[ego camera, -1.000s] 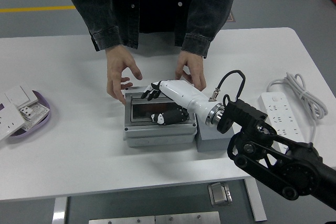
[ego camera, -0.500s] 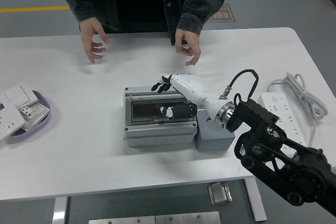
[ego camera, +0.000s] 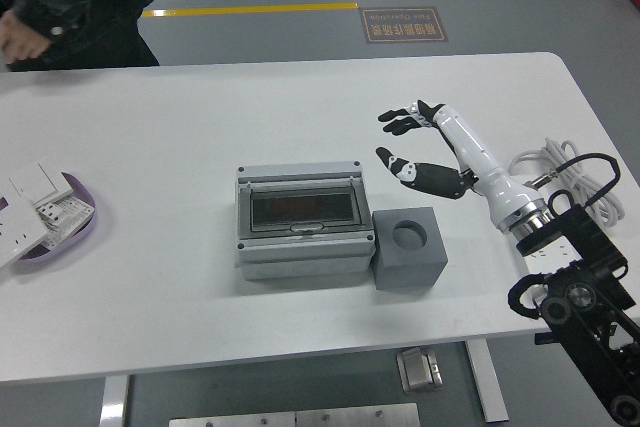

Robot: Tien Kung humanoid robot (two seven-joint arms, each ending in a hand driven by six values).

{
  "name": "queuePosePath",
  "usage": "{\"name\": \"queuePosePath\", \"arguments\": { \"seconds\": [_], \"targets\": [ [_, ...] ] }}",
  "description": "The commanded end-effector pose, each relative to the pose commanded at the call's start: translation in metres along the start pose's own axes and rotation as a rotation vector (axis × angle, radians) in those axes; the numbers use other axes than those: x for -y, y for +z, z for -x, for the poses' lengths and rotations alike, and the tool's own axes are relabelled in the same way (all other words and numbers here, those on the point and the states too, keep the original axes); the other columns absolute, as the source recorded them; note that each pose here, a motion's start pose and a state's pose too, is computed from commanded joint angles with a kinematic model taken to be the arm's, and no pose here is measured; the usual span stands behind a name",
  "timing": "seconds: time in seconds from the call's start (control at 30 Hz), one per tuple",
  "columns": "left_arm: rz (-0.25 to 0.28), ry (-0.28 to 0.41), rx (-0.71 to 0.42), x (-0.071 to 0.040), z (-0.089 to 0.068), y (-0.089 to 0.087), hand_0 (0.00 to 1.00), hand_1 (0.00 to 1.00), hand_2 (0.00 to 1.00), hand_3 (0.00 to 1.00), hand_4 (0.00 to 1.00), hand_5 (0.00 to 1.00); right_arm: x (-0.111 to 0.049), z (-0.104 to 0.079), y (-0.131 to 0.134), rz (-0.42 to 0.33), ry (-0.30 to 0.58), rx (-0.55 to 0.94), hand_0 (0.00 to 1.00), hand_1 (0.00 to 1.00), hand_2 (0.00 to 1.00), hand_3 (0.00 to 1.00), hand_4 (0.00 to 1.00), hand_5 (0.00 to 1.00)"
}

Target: Pick up the cylinder from the cube,place it in the box,flap close box

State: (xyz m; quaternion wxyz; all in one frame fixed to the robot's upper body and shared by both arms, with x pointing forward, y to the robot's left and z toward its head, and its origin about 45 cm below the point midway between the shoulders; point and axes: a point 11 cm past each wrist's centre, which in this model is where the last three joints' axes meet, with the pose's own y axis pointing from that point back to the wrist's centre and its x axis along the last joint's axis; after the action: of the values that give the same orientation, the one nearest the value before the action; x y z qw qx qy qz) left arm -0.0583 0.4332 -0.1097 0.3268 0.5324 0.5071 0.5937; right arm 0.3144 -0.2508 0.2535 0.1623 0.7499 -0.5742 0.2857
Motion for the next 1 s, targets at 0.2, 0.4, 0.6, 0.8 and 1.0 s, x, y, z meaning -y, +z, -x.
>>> {"name": "queuePosePath", "arguments": {
  "seconds": [0.2,0.4,0.6,0.8,1.0],
  "targets": [
    [0.008,0.007,0.008,-0.001,-0.004,0.005,0.607,0.637,0.584,0.636,0.708,0.212,-0.005,-0.032,0.026,0.068,0.110,0.051,0.714,0.617,0.624,0.653,0.686,0.283],
    [0.008,0.013,0.008,-0.001,-0.008,0.006,0.607,0.637,0.584,0.635,0.707,0.210,-0.009,-0.045,0.042,0.106,0.171,0.100,0.702,0.617,0.624,0.653,0.686,0.287],
    [0.022,0.007,-0.006,0.000,-0.003,0.004,0.607,0.637,0.584,0.635,0.707,0.209,-0.016,-0.059,0.051,0.127,0.232,0.110,0.708,0.624,0.626,0.654,0.685,0.288],
    [0.011,-0.003,-0.016,0.000,0.004,0.000,0.607,0.637,0.584,0.634,0.706,0.212,-0.022,-0.071,0.053,0.122,0.291,0.120,0.702,0.625,0.630,0.655,0.684,0.290],
    [-0.034,-0.016,-0.011,0.000,0.008,-0.004,0.607,0.636,0.582,0.632,0.706,0.214,-0.025,-0.074,0.057,0.120,0.316,0.133,0.701,0.628,0.630,0.657,0.684,0.295]
  ]
}}
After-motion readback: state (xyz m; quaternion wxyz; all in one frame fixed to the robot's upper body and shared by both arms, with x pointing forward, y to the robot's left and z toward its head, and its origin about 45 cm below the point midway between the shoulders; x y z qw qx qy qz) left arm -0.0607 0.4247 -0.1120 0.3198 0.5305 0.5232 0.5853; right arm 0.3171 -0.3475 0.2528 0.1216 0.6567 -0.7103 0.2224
